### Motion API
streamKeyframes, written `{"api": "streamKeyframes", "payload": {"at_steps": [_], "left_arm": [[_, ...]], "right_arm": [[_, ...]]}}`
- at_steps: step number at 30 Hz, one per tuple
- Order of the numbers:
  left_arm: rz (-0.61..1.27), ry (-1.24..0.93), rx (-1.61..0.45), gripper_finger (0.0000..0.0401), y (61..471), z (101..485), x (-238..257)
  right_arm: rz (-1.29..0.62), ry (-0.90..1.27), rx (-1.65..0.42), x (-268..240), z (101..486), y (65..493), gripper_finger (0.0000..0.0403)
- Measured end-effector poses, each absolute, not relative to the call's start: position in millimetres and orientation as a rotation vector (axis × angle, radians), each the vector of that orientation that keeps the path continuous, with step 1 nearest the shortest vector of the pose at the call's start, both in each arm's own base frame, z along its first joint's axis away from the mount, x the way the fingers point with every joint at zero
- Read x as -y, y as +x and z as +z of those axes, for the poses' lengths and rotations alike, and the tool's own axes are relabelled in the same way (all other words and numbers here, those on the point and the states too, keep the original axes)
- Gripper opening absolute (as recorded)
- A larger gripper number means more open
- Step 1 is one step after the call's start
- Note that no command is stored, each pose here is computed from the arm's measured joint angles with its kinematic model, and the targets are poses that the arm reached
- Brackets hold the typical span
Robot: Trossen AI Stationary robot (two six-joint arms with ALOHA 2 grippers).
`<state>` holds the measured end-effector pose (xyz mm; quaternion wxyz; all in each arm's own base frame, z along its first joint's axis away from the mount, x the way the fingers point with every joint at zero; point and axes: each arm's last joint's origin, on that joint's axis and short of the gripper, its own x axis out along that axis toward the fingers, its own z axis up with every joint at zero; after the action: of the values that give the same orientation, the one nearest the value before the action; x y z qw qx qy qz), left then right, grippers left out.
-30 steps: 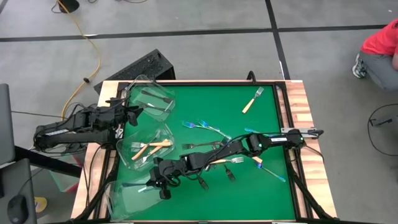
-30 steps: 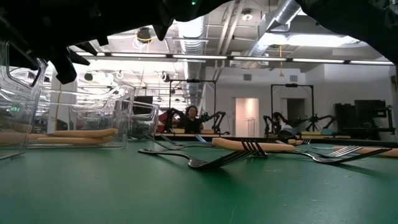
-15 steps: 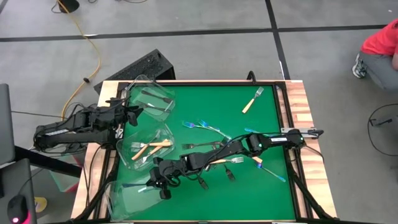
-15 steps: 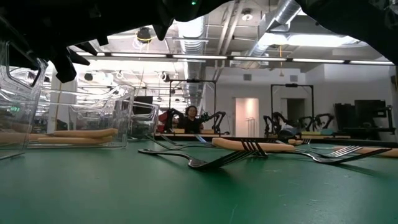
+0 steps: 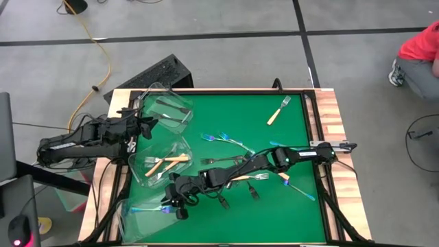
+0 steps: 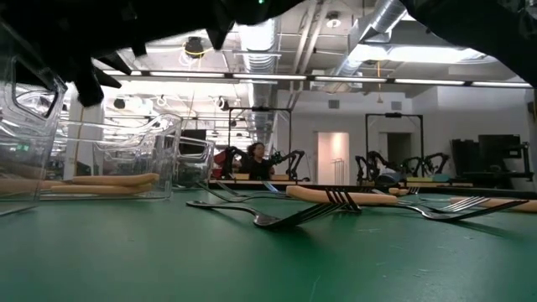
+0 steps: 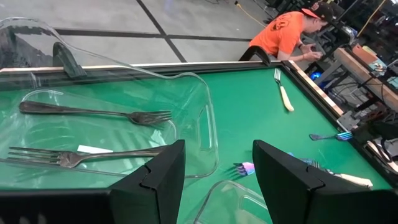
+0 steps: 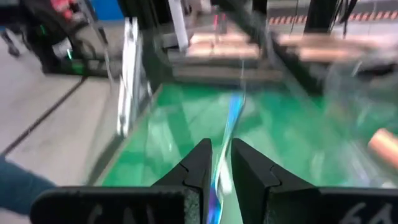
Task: Sort silverware by color (type)
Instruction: Put the blue fork into the bottom transparent bin
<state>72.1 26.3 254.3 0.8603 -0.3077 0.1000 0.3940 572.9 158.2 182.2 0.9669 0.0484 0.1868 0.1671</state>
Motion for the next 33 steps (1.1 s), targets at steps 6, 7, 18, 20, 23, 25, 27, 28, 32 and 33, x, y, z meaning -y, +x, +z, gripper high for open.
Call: {"api": "streamKeyframes", "payload": {"at_steps": [6, 7, 18, 20, 23, 25, 27, 28, 32, 33], "left_arm": [[0.820, -0.650, -0.212, 0.0172, 72, 254, -26], [0.817, -0.651, -0.214, 0.0172, 72, 254, -26], [0.797, -0.684, -0.214, 0.0172, 73, 254, -25], [0.790, -0.687, -0.218, 0.0172, 73, 254, -25], [0.784, -0.689, -0.220, 0.0172, 73, 254, -25], [0.784, -0.689, -0.221, 0.0172, 73, 254, -25], [0.784, -0.692, -0.219, 0.0172, 73, 254, -25], [0.784, -0.694, -0.219, 0.0172, 73, 254, -25], [0.785, -0.699, -0.216, 0.0172, 73, 254, -25], [0.786, -0.699, -0.216, 0.0172, 73, 254, -25]], "right_arm": [[0.325, 0.109, -0.301, -145, 235, 566, 0.0083], [0.320, 0.109, -0.305, -141, 245, 563, 0.0083], [0.148, 0.139, -0.552, -88, 345, 498, 0.0083], [0.055, 0.169, -0.637, -81, 356, 481, 0.0083], [-0.084, 0.225, -0.763, -73, 372, 449, 0.0083], [-0.179, 0.274, -0.842, -70, 380, 429, 0.0083], [-0.288, 0.308, -0.921, -70, 383, 410, 0.0083], [-0.342, 0.313, -0.954, -71, 384, 402, 0.0083], [-0.572, 0.302, -1.061, -82, 382, 373, 0.0083], [-0.592, 0.310, -1.049, -87, 379, 373, 0.0083]]}}
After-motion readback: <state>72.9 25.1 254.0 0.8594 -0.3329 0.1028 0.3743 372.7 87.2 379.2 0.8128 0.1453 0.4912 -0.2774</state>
